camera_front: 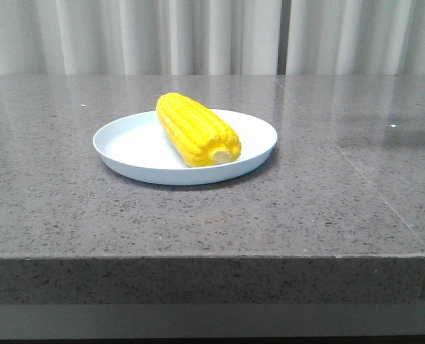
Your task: Place corn on plate with both arms
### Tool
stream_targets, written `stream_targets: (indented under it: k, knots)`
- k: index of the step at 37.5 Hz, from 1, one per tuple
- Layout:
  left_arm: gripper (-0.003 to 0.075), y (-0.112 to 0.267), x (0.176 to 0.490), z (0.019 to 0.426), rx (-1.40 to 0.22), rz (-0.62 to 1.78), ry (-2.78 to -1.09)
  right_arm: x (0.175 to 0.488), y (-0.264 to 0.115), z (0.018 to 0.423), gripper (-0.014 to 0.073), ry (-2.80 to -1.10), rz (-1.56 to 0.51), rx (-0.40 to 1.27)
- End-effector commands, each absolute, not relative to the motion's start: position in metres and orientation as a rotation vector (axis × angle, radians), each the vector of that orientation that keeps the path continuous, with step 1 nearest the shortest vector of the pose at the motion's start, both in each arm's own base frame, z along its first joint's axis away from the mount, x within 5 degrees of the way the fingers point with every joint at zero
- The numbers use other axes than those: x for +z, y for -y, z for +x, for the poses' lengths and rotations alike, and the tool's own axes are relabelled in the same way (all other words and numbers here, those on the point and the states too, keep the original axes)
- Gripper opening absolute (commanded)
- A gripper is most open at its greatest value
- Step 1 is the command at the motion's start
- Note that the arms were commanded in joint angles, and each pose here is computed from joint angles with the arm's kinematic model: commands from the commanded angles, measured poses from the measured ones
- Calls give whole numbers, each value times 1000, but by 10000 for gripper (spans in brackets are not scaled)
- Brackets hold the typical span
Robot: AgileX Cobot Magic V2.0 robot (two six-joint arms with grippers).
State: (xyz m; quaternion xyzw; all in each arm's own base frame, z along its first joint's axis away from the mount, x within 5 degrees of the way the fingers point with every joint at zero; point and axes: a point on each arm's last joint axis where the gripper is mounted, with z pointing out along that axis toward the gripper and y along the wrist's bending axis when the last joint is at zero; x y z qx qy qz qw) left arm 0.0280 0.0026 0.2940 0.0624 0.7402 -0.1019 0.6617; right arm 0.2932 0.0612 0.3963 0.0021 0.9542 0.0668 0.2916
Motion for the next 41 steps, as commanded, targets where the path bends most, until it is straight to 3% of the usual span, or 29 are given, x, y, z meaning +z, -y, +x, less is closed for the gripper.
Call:
stream_targets:
  k: [1,8,24,33,41]
  knots:
    - [-20,-1,309,27,-258,145,-1578,410,-35,260,-70,-2365,63,133]
    - [-20,-1,309,27,-258,145,-1578,379,-18,212,-70,-2254,68,65]
    - [-20,-1,309,27,-258,145,-1578,323,-6,90,-70,-1844,42,129]
    - [-20,-1,309,27,-258,145,-1578,316,-3,59,-70,-1708,40,143]
    - [-20,-1,309,27,-258,145,-1578,316,-3,57,-70,-1700,40,143]
